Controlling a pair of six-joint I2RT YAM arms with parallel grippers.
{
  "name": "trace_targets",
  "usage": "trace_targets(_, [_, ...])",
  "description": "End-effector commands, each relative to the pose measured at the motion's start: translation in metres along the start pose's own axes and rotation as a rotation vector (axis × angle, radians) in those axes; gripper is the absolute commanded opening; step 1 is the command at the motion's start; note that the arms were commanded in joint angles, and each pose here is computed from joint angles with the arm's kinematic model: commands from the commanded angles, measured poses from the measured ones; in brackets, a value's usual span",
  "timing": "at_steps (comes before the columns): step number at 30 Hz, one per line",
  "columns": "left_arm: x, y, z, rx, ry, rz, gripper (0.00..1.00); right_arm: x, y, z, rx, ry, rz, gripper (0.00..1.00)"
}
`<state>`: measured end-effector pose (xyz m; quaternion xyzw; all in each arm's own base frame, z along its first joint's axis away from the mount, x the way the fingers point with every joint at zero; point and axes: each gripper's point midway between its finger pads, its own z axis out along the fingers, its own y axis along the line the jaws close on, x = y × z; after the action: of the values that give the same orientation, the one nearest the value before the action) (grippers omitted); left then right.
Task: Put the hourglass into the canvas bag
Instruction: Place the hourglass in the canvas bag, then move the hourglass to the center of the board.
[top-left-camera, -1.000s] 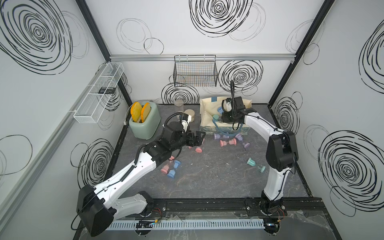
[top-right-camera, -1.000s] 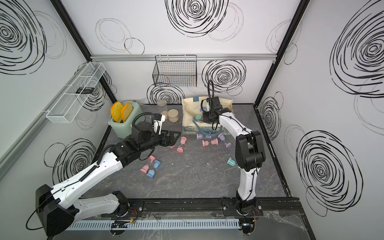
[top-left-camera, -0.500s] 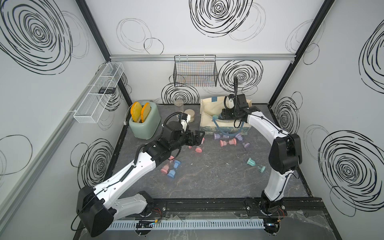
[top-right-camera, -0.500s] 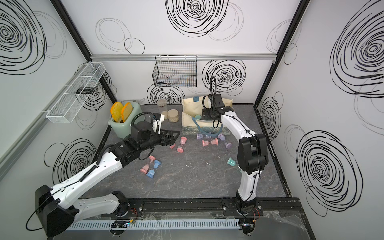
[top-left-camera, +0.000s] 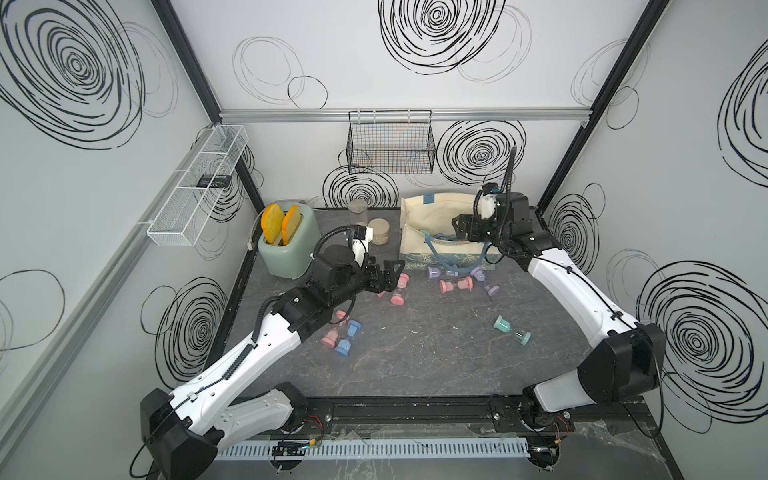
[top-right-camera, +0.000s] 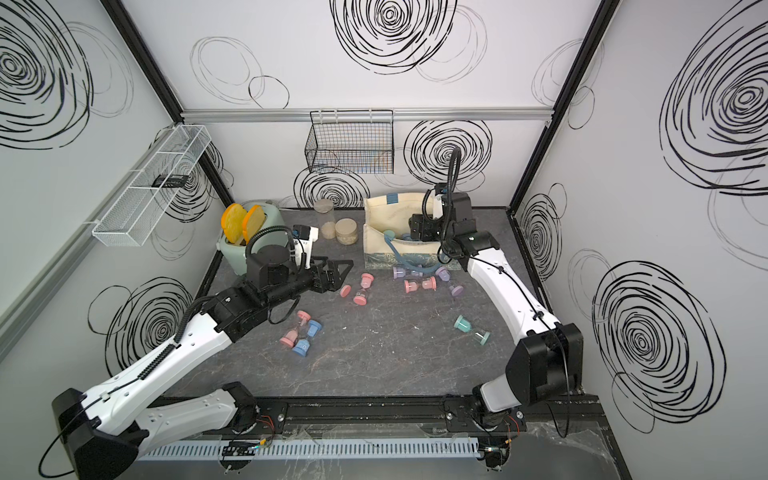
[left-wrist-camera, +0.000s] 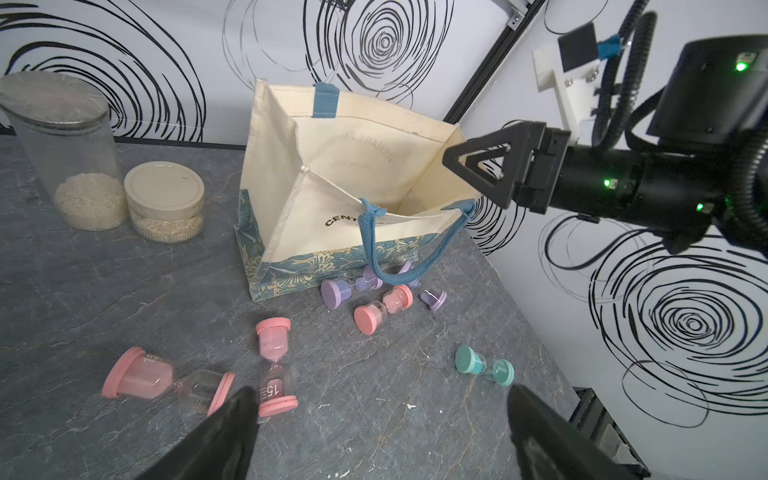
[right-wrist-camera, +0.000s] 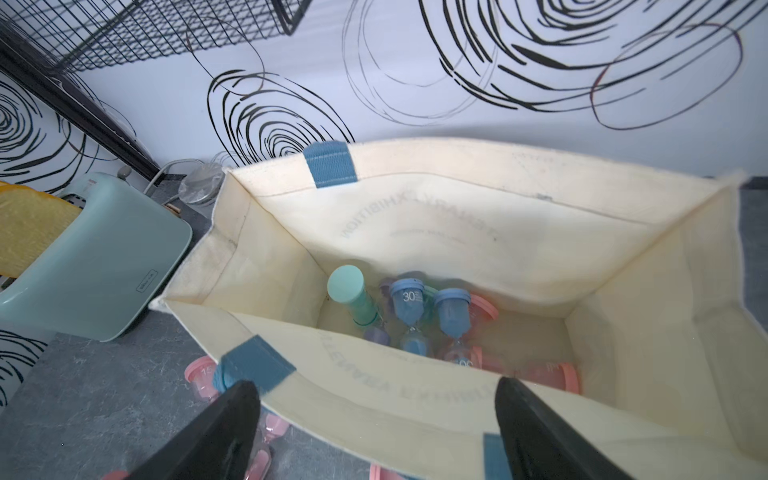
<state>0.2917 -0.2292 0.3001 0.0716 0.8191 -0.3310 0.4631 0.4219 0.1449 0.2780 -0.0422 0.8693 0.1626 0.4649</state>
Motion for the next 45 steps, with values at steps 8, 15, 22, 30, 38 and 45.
trace_targets(8, [0.015,-0.003,-0.008,0.016,0.012,0.016,0.96,0.064,-0.04,-0.054,0.154,0.052,0.158,0.97])
trace_targets(15, [0.029,-0.008,-0.007,0.039,0.042,0.025,0.96,0.126,-0.068,-0.072,0.259,0.154,0.293,0.97])
trace_targets(22, [0.043,-0.018,-0.004,0.076,0.07,0.036,0.96,0.186,-0.091,-0.08,0.399,0.239,0.519,0.97])
trace_targets(30, [0.047,-0.024,-0.002,0.108,0.073,0.039,0.96,0.232,-0.121,-0.094,0.627,0.245,0.746,0.97])
trace_targets(38, [0.048,-0.03,-0.003,0.136,0.082,0.046,0.96,0.26,-0.149,-0.121,0.831,0.21,0.899,0.97])
trace_targets(45, [0.051,-0.031,-0.003,0.148,0.089,0.052,0.96,0.291,-0.162,-0.123,0.863,0.266,0.969,0.97])
